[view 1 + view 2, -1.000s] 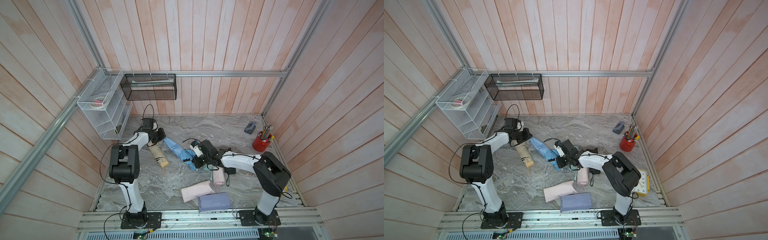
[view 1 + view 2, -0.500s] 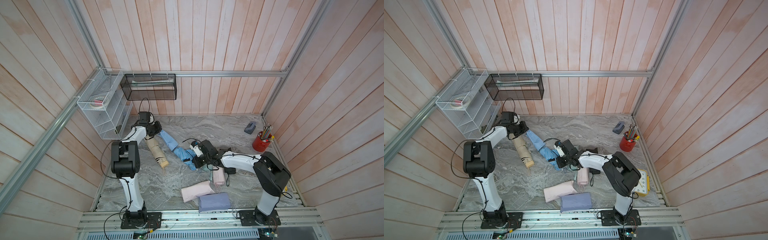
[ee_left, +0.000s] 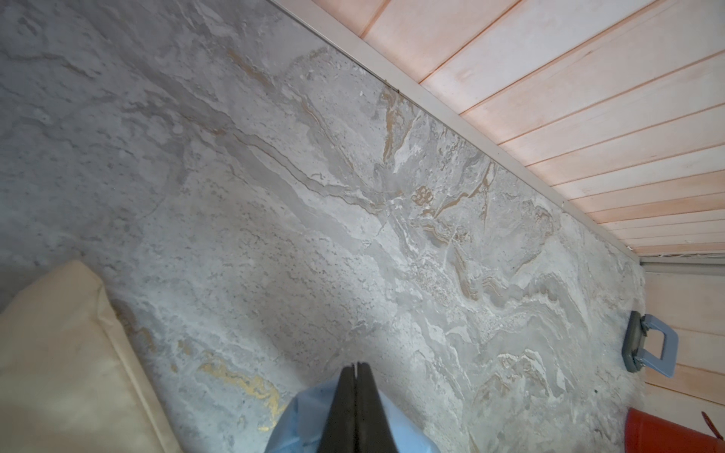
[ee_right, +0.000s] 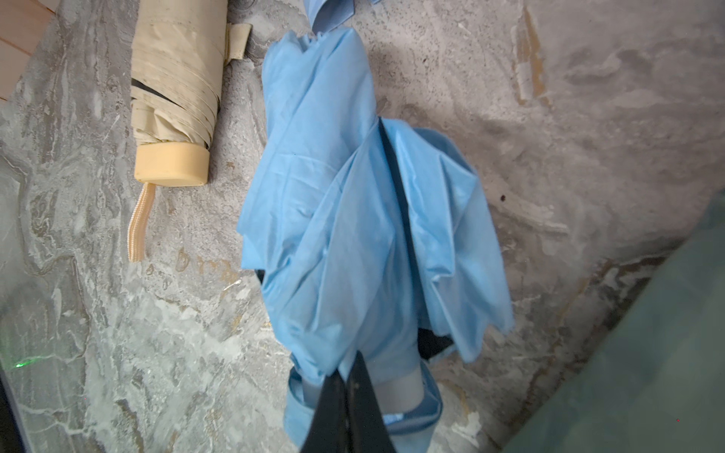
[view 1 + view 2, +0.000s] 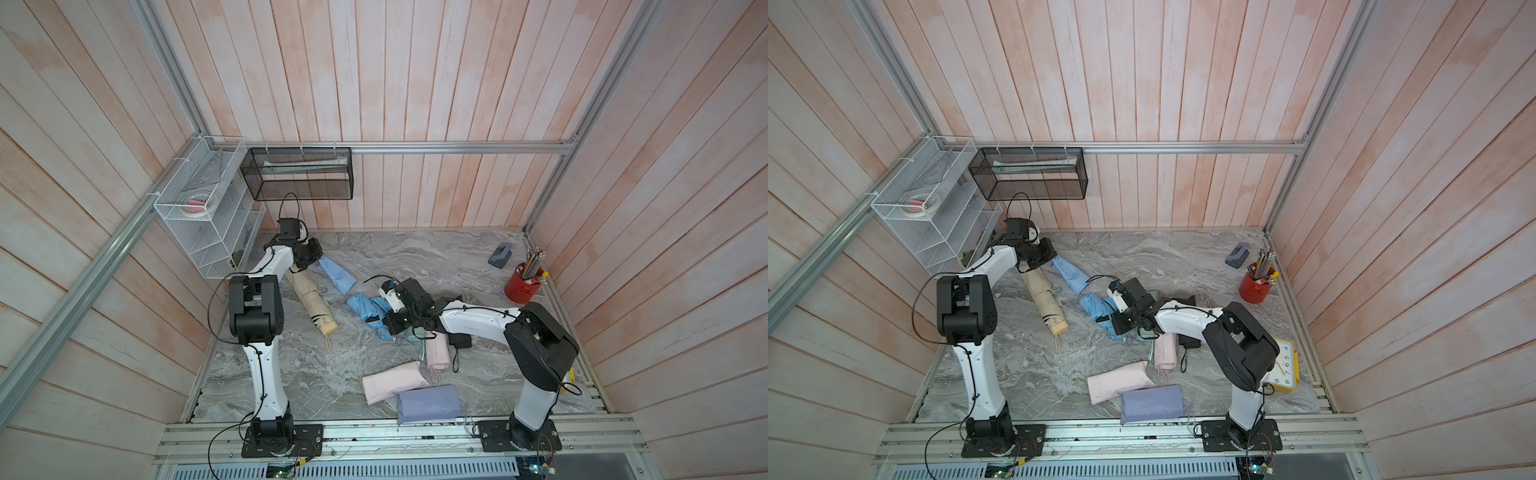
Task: Take umbrellas out of sleeves
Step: Place the umbrella sleeve at the center of the board, then move the umbrella to the center of the board.
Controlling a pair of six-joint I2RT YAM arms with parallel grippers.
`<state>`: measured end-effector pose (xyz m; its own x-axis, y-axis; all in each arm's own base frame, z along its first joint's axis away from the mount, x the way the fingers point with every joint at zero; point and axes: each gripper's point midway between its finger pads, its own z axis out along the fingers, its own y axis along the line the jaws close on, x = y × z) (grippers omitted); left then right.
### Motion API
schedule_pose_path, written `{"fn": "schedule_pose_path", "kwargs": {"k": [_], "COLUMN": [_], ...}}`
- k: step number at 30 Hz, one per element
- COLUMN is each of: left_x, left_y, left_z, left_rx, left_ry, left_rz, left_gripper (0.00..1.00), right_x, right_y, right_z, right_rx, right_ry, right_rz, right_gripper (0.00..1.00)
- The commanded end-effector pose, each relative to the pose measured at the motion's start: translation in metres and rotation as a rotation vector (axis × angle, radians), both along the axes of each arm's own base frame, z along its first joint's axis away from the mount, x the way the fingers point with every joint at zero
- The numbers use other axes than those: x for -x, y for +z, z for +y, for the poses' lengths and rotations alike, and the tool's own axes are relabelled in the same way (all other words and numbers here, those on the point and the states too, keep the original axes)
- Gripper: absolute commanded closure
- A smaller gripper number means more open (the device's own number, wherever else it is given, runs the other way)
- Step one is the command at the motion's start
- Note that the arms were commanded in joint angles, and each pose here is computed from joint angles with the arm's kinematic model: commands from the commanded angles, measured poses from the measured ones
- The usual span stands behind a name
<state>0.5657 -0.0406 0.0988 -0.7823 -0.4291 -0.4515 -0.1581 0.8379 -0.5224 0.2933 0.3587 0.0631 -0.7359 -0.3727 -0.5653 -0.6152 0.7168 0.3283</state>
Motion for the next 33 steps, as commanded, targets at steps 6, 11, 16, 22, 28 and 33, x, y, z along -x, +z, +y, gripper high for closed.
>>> {"fn": "schedule_pose_path", "kwargs": {"k": [6, 11, 16, 22, 28, 33], "left_x": [-0.001, 0.009, 0.029, 0.055, 0.073, 0.084], "left_y": [0.01, 0.031, 0.048, 0.054, 0.053, 0.046], "left_z": [0.015, 0.011, 0.003, -0.008, -0.022, -0.031], "left_rx": [-0.023, 0.012, 0.067, 0.091, 0.089, 0.089], "left_ry": [0.03, 0.047, 0.044, 0.018, -0.018, -0.039], "left_rz": [-0.013, -0.056, -0.096, -0.104, -0.099, -0.085], "left_gripper": [0.44, 0.43, 0.43, 0.43, 0.43, 0.43], "right_x": [0.009, 0.005, 0.003, 0.001, 0.004, 0.005], "right_y": [-0.021, -0.021, -0.027, -0.033, -0.03, -0.026], "right_z": [0.009, 0.017, 0.027, 0.039, 0.054, 0.063], "right_rx": [0.004, -0.004, 0.004, 0.009, -0.002, -0.022], "right_ry": [0.015, 0.027, 0.055, 0.089, 0.128, 0.138], "right_rz": [0.104, 0.113, 0.122, 0.13, 0.133, 0.14], "right_gripper": [1.0, 1.0, 1.0, 1.0, 1.0, 1.0]}}
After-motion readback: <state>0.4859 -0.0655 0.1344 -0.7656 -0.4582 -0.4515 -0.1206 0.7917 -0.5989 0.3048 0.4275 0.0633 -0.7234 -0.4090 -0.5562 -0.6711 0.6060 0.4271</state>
